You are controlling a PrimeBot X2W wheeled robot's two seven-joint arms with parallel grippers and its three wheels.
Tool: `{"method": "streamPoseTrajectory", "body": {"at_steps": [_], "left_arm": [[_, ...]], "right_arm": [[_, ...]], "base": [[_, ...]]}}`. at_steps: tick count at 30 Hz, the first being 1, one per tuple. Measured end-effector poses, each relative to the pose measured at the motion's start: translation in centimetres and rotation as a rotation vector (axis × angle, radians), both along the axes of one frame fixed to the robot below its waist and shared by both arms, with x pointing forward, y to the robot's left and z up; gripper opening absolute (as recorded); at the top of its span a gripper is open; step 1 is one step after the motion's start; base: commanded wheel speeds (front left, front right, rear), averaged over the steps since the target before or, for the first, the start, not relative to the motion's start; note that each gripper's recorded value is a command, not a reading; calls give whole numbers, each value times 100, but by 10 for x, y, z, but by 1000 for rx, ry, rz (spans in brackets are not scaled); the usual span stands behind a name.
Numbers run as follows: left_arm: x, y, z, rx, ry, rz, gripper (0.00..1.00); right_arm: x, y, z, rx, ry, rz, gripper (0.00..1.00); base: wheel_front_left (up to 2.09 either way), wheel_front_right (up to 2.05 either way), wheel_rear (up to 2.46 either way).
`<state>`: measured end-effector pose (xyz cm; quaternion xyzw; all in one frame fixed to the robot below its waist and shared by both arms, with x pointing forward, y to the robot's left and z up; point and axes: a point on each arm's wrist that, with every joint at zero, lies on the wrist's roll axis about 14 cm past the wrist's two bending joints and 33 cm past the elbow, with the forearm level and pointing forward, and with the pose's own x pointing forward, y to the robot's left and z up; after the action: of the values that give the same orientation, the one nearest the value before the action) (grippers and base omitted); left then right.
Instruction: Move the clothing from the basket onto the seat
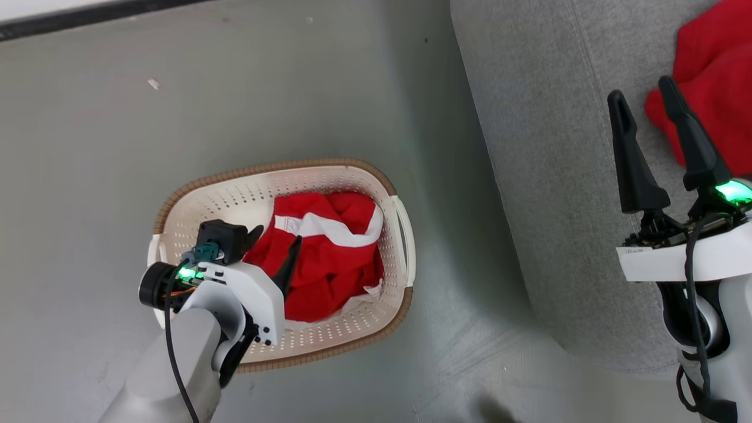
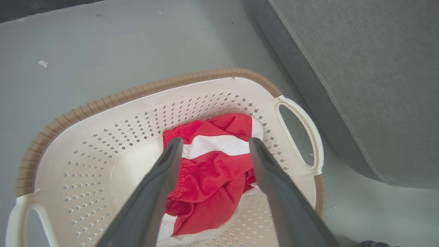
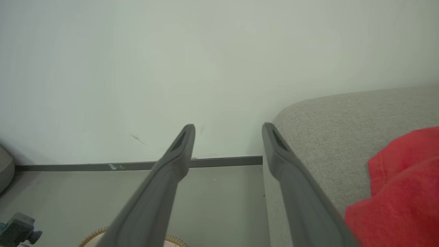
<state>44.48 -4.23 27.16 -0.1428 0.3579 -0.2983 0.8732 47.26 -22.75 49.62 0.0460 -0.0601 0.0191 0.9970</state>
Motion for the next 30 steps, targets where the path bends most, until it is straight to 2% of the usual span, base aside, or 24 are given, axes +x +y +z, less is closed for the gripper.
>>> {"method": "streamPoseTrajectory", "body": {"at_steps": [18, 30], "left_arm": [[-13, -16, -80, 103, 167, -126, 100], [-22, -15, -130, 190, 283, -166, 100]], "right_arm": [[23, 1, -39, 8, 62, -16, 100], [31, -2, -62, 7, 104, -35, 100]], "base": [[0, 0, 0], [0, 0, 0]]}}
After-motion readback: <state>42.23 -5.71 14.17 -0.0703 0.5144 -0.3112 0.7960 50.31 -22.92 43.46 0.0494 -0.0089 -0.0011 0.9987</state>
